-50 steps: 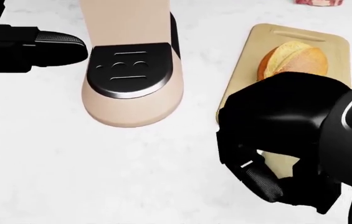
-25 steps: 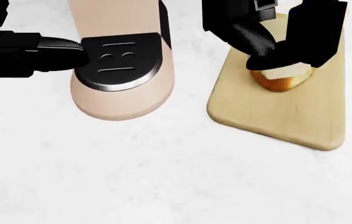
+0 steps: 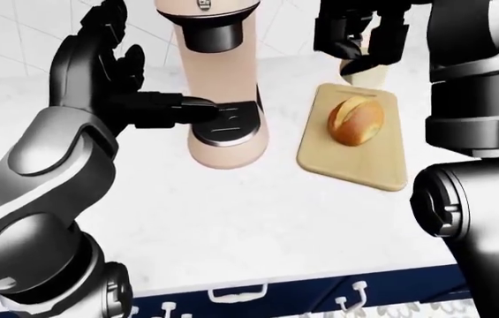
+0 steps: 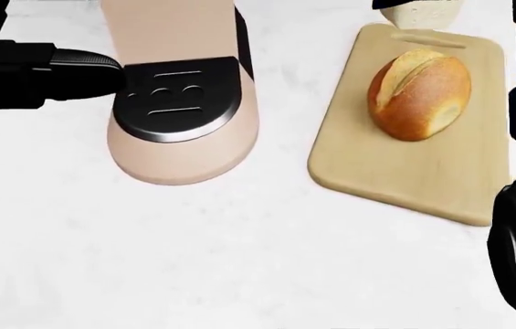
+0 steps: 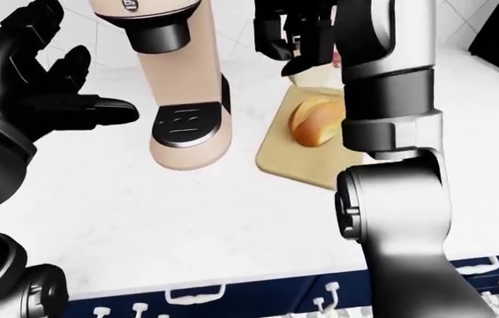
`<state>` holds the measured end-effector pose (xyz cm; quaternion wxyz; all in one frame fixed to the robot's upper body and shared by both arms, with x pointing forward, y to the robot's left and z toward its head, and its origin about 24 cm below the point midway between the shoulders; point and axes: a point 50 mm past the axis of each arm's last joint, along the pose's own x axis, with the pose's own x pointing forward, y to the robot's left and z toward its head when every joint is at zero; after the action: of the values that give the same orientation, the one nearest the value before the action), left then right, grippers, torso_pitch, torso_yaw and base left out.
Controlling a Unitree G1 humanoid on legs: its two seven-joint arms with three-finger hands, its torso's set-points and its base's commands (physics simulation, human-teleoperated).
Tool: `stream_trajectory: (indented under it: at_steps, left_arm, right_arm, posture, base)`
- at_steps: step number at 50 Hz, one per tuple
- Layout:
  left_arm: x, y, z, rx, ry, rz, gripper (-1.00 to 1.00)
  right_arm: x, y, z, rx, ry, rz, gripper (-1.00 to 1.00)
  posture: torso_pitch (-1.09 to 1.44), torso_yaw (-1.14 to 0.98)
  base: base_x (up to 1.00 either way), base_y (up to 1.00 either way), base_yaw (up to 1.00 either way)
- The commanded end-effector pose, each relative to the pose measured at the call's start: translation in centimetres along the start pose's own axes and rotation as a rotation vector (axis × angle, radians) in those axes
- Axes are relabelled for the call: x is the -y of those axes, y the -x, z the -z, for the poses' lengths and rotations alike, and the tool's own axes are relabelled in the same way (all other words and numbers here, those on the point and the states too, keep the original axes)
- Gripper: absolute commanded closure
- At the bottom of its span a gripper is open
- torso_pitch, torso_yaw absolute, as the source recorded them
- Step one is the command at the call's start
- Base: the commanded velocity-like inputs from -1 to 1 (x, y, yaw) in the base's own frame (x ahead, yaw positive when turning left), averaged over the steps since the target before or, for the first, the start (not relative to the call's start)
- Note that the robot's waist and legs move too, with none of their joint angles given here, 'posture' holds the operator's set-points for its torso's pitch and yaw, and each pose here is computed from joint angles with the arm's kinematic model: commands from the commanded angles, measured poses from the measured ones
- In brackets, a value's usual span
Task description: Pick up the wedge of cheese and place it on the slice of bread to prepare a simple cheese on bread dish.
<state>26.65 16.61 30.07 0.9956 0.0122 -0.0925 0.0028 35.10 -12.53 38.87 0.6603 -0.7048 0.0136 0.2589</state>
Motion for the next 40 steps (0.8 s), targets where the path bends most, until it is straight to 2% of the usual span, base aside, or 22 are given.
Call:
stream_trajectory:
  at_steps: [1,13,25,40]
  left_arm:
    - [-0.1,0.3,-1.2,0.075,0.009,-0.008,-1.0]
    - [0.0,0.3,-1.0,0.073,0.01,-0.008,-1.0]
    - [-0.1,0.3,-0.8,0.069,0.01,-0.008,-1.0]
    - [-0.1,0.2,-1.2,0.075,0.008,-0.005,-1.0]
  right_arm:
    - [1.4,1.0,0.1,-0.014,0.026,0.096,1.0]
    - [0.4,-1.9,2.5,-0.075,0.01,0.067,1.0]
    - [0.1,-2.9,3.2,-0.107,0.032,0.062,1.0]
    - [-0.6,-4.3,2.7,-0.08,0.042,0.078,1.0]
  posture:
    - [0.0,0.0]
    - [0.0,0.0]
    - [0.0,0.0]
    - [0.0,0.0]
  base:
    - [0.0,0.0,0.0]
    - [0.0,0.0,0.0]
    - [0.0,0.0,0.0]
    - [0.0,0.0,0.0]
